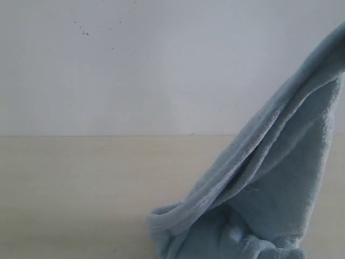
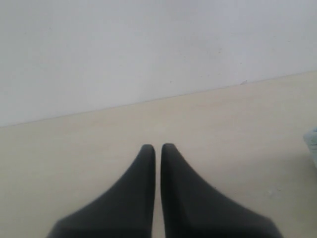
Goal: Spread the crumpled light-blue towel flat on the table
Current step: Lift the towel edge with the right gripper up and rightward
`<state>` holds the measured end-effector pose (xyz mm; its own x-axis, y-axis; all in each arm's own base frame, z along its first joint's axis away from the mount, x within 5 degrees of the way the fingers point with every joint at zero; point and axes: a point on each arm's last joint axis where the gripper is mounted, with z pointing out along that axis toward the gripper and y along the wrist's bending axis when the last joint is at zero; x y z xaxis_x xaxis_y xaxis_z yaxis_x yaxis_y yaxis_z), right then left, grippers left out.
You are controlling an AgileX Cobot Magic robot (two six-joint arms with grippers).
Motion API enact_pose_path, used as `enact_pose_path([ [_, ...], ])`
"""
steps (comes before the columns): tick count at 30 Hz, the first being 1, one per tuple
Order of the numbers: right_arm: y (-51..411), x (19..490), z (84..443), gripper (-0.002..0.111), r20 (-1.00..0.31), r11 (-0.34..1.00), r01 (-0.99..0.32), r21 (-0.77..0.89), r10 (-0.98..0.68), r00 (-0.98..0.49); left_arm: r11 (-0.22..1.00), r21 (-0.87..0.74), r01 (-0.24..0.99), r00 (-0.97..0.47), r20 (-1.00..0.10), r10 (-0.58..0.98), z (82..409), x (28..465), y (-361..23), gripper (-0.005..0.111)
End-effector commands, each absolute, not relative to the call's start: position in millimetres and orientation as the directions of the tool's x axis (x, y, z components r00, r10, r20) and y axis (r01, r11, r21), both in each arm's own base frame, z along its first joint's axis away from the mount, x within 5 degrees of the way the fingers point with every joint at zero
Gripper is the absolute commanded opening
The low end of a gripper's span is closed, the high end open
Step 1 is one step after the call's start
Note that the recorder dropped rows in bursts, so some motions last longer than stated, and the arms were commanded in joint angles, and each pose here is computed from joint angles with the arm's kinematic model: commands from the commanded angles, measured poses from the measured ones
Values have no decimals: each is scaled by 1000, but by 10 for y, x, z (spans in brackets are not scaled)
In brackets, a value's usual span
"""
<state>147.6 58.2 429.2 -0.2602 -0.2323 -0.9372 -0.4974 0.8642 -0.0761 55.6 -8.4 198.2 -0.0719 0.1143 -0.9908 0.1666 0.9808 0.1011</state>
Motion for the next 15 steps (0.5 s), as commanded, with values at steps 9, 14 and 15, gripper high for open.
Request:
enact_pose_path([
  [9,523,1320,4275,0,-909,859,-499,-116,-294,-294,982,94,164,-76,-991,108,1968,555,-83,5],
  [14,375,1260,4327,0,-915,913,-370,-174,-289,-282,982,94,164,-76,-991,108,1968,555,-83,5],
  [15,338,1247,4337,0,-915,922,-338,-190,-291,-281,982,94,164,-76,-991,108,1968,555,-83,5],
])
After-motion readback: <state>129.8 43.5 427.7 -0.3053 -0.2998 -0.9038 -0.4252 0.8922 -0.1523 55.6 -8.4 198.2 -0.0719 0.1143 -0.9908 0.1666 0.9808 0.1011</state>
